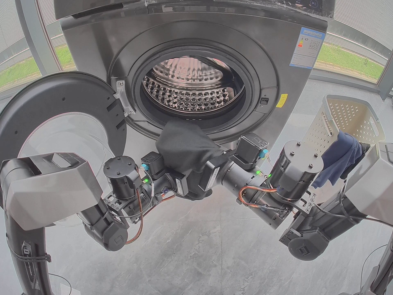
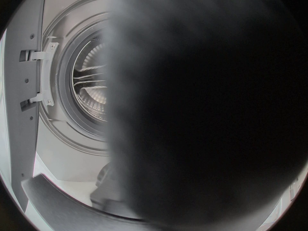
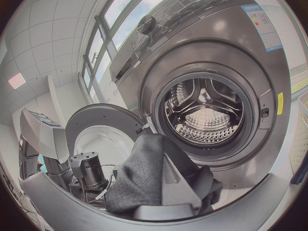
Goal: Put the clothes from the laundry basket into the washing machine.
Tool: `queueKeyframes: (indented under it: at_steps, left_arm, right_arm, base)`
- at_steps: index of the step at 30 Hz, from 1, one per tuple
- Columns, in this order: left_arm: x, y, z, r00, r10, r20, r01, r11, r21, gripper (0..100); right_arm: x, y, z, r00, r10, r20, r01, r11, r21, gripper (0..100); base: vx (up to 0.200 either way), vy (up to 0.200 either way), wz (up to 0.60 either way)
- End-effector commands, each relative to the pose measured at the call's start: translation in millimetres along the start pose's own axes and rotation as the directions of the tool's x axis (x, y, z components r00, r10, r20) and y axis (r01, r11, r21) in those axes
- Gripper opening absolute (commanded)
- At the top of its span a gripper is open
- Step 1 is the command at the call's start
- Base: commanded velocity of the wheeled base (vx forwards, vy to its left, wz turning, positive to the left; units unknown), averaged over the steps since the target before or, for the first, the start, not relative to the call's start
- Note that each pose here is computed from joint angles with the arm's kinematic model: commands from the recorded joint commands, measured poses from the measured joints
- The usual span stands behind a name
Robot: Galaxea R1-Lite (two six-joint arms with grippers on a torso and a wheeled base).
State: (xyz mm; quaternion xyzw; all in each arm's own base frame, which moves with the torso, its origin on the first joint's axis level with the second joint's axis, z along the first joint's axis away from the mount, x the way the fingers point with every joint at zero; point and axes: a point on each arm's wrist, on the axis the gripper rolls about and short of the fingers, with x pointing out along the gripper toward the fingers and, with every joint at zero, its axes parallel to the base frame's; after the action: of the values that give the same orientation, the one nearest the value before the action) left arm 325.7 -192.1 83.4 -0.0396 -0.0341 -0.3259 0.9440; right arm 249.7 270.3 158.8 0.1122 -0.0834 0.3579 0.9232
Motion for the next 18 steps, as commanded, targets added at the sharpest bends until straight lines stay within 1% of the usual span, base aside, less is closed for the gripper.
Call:
queueKeyframes:
  at_steps: [1,3,5,6,8,12,15,18]
  left_arm:
    - [1,2.8,3.1,1.0,0.024,0.014,-0.024,1.0,-0.011,0]
    - [1,5.0,6.0,0.999,0.031,0.023,-0.031,0.999,-0.011,0]
    - [1,5.0,6.2,0.999,0.031,0.024,-0.031,0.999,-0.011,0]
    - [0,5.1,10.3,0.999,0.032,0.033,-0.032,0.999,-0.017,0]
    - [-2,4.0,13.5,0.999,0.03,0.038,-0.03,0.999,-0.021,0]
    - [-5,3.2,21.1,0.998,0.032,0.055,-0.031,0.999,-0.019,0]
    - [-7,2.3,28.9,0.997,0.031,0.073,-0.03,0.999,-0.017,0]
    - [-12,1.6,37.7,0.995,0.031,0.09,-0.03,0.999,-0.018,0]
  right_arm:
    - [-4,-11.7,-3,0.999,-0.033,-0.02,0.033,0.999,-0.001,0]
    - [-6,-18.6,-3,0.998,-0.052,-0.024,0.052,0.999,-0.006,0]
    - [-6,-19.6,-2,0.998,-0.055,-0.024,0.055,0.998,-0.007,0]
    - [-8,-33.9,-3,0.995,-0.094,-0.033,0.094,0.995,-0.015,0]
    - [-9,-41.6,-6,0.992,-0.12,-0.04,0.119,0.993,-0.02,0]
    - [-11,-45.0,-9,0.989,-0.136,-0.055,0.135,0.991,-0.015,0]
    - [-15,-50.9,-14,0.984,-0.158,-0.086,0.156,0.987,-0.021,0]
    - [-21,-58.0,-25,0.975,-0.184,-0.126,0.182,0.983,-0.028,0]
  base:
    - [0.0,0.0,0.0]
    - [0.0,0.0,0.0]
    - [0.0,0.0,0.0]
    - [0.0,0.0,0.0]
    - [0.0,0.0,0.0]
    - [0.0,0.0,0.0]
    - [0.0,0.0,0.0]
    - [0.0,0.0,0.0]
